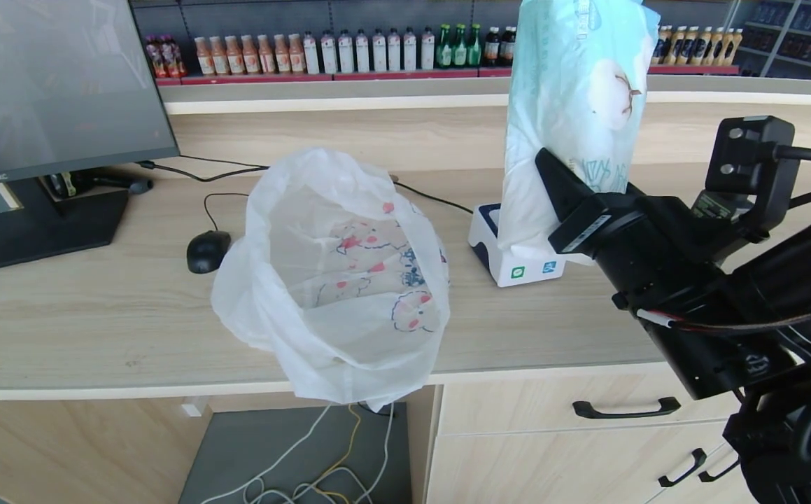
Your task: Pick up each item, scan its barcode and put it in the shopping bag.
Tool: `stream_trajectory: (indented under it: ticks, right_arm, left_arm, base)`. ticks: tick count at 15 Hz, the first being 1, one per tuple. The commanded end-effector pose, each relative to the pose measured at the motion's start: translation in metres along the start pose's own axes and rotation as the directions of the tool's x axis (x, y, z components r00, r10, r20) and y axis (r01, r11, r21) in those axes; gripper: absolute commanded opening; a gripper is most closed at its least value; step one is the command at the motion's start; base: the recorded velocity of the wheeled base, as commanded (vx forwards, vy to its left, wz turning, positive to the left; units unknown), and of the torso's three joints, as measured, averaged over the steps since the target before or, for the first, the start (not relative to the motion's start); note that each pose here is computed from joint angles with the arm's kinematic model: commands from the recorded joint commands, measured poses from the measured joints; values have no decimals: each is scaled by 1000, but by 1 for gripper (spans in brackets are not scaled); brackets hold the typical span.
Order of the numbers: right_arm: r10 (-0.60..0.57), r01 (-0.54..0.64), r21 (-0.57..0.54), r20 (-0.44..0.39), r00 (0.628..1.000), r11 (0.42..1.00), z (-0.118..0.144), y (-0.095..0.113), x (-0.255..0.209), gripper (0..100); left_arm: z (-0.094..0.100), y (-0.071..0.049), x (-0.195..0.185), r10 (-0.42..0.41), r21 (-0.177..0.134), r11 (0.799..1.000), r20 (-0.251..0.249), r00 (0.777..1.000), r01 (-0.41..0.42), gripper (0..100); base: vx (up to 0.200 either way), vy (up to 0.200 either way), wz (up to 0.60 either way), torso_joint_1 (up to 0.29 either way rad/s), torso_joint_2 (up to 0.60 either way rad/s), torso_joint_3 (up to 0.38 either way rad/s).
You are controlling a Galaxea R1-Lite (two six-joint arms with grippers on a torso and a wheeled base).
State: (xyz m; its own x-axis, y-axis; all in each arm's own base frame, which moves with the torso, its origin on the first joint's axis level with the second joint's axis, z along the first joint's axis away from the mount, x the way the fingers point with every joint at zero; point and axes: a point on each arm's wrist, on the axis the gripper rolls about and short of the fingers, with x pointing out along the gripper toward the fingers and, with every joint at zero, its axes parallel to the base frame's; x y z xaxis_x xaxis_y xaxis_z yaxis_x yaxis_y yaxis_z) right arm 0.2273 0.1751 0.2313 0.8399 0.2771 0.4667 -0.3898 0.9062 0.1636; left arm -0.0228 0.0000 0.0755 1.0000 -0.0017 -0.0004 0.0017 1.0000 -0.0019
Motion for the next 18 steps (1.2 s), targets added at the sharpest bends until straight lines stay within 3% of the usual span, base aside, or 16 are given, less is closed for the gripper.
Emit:
stream_trajectory:
  ticks: [1,3,6,12,18]
  right_arm:
    - [8,-8,6,0,1000,1000,0,2,-1,0]
    - [11,-11,8,-6,1000,1000,-2,3,-1,0]
    - [15,-15,8,-8,1000,1000,-3,3,0,0]
    - [17,-17,10,-5,1000,1000,-2,3,0,0]
    - [17,-17,10,-2,1000,1000,-1,3,0,0]
  left_arm:
    - [0,0,0,0,-3,1000,0,1000,0,100]
    - [0,0,0,0,-1,1000,0,1000,0,100]
    - [0,0,0,0,-1,1000,0,1000,0,100]
    - [0,0,0,0,-3,1000,0,1000,0,100]
    - [0,0,0,2,-6,1000,0,1000,-2,100]
  base:
    - [0,0,0,0,0,0]
    - [0,0,0,0,0,0]
    - [-200,0,0,6,6,-2]
    - [0,0,0,-9,-2,1]
    - [0,200,0,2,4,3]
